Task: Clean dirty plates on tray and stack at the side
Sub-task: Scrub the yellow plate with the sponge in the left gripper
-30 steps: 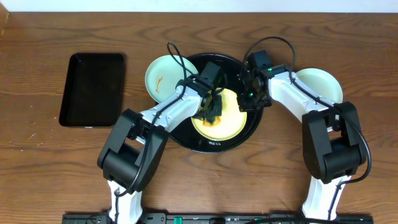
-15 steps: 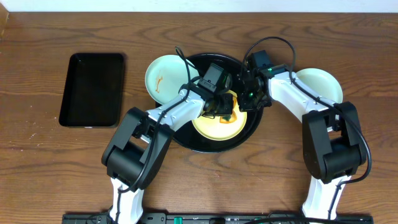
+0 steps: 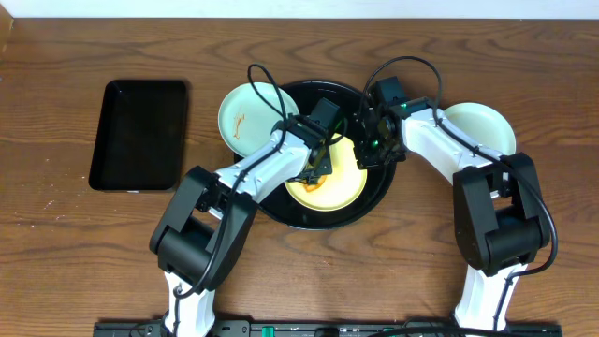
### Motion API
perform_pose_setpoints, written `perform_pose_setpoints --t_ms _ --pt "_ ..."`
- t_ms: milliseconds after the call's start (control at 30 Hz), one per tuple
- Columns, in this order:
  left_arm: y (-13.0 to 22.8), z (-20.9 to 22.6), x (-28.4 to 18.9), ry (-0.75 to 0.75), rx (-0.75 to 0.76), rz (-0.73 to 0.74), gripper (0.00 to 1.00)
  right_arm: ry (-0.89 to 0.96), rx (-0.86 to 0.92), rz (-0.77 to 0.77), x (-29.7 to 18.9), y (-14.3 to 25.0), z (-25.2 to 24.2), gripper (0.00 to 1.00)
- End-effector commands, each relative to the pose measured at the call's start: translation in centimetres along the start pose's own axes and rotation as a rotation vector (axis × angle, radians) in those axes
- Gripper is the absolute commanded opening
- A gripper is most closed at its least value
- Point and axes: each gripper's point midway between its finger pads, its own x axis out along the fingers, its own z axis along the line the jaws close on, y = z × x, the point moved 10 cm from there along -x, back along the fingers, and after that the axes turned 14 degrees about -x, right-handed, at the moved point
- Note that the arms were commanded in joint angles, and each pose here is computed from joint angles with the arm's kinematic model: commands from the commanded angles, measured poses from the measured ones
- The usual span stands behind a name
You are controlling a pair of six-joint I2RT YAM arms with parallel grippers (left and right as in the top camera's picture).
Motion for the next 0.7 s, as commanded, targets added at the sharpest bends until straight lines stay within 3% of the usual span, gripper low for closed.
perform_pose_setpoints --t_ms 0,133,267,433,567,667 --pt "1.6 0.5 0.8 0.038 -0.021 0.223 0.07 0.041 0.013 0.031 0.8 0.3 -0.5 0.01" --pt "2.7 -0.8 0.1 0.222 0.077 0.394 0.07 0.041 0.013 0.031 0.8 0.3 -0.5 0.01" --pt "2.2 -1.3 0.1 0.266 0.123 0.360 0.07 0.041 0.012 0.032 0.8 0.3 -0.4 0.01" --pt "-0.5 -1.3 0.6 0.231 0.138 0.138 0.08 0.041 0.012 0.031 0.8 0.3 -0.4 0.01" --pt "-3.3 0.1 0.8 0.073 0.099 -0.107 0.07 0.041 0.012 0.032 0.8 0.3 -0.4 0.01" --pt "-4.3 1.4 0.8 -0.024 0.074 -0.174 0.07 0.041 0.011 0.032 0.8 0.3 -0.4 0.01"
